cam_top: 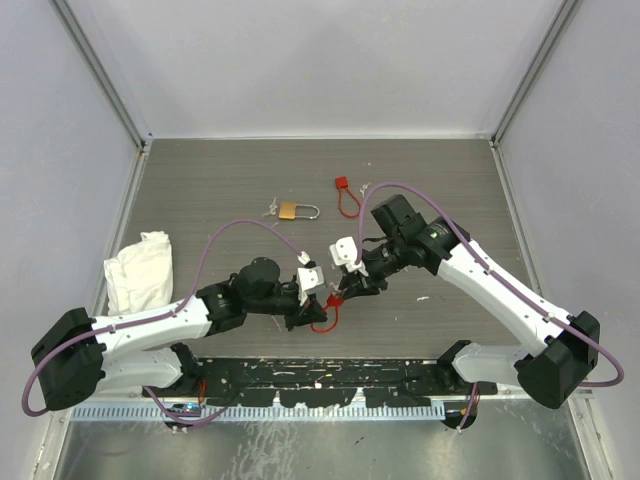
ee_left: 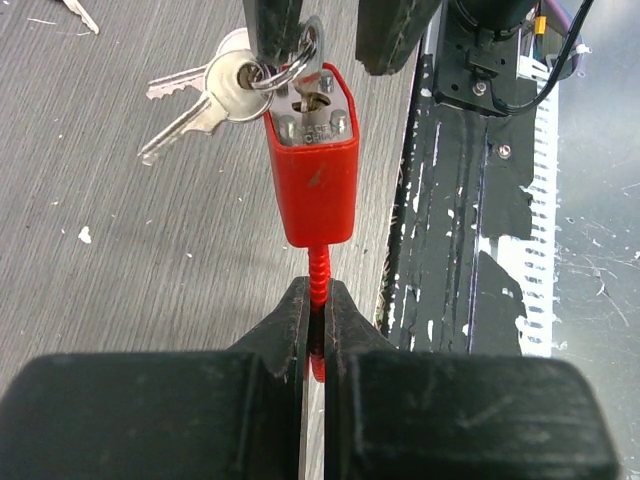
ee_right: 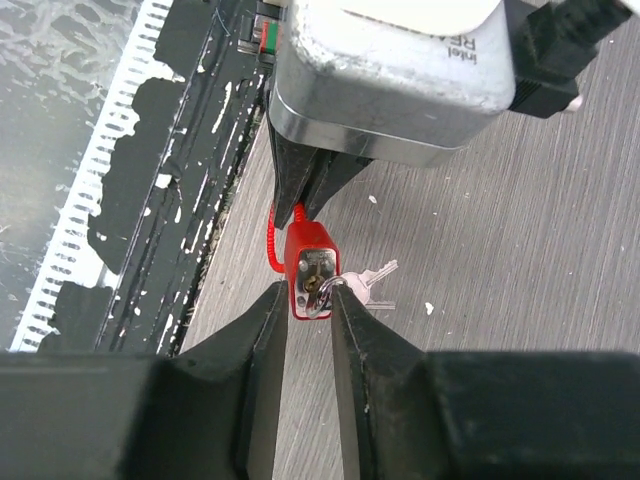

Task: Lock with the key
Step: Lock the lock.

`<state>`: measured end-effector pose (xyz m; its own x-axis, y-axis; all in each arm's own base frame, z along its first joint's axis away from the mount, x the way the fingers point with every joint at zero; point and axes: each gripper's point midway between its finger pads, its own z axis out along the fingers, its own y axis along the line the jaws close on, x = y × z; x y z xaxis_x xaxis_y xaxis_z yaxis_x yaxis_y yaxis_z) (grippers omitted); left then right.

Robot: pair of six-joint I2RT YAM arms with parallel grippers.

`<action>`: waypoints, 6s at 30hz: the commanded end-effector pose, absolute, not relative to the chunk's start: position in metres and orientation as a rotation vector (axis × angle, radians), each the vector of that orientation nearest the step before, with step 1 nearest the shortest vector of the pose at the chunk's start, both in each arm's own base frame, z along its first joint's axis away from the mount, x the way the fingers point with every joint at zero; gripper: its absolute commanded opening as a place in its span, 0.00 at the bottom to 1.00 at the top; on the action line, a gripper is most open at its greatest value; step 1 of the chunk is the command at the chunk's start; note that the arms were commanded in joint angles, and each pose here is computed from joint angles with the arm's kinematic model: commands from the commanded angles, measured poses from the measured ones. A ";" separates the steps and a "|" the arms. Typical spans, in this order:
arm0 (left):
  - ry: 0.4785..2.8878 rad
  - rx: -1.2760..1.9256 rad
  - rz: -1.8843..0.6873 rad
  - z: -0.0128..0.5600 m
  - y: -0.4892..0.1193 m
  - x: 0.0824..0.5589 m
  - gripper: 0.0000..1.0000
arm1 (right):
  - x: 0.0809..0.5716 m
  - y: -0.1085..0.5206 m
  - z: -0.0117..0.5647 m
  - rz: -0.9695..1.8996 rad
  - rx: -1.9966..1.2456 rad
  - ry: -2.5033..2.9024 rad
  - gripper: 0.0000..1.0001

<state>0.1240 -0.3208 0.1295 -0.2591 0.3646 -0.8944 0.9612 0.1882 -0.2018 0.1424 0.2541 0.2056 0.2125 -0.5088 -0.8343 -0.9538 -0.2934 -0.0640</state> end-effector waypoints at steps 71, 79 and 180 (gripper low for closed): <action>2.063 1.151 -1.786 0.128 -0.334 0.122 0.00 | 0.116 0.221 0.230 0.960 -1.874 1.142 0.01; 2.141 1.147 -1.777 0.117 -0.332 0.122 0.00 | 0.135 0.231 0.249 1.003 -1.775 1.289 0.01; 2.283 1.373 -1.537 0.100 -0.324 0.093 0.00 | 0.128 0.211 0.172 0.903 -1.928 1.284 0.01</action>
<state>0.0947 -0.3285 0.1073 -0.5666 0.6121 -0.5517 0.7280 0.0583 -0.6831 0.1204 0.2131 0.1606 0.2766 -0.4839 -0.8303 -0.9320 -0.3458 -0.1089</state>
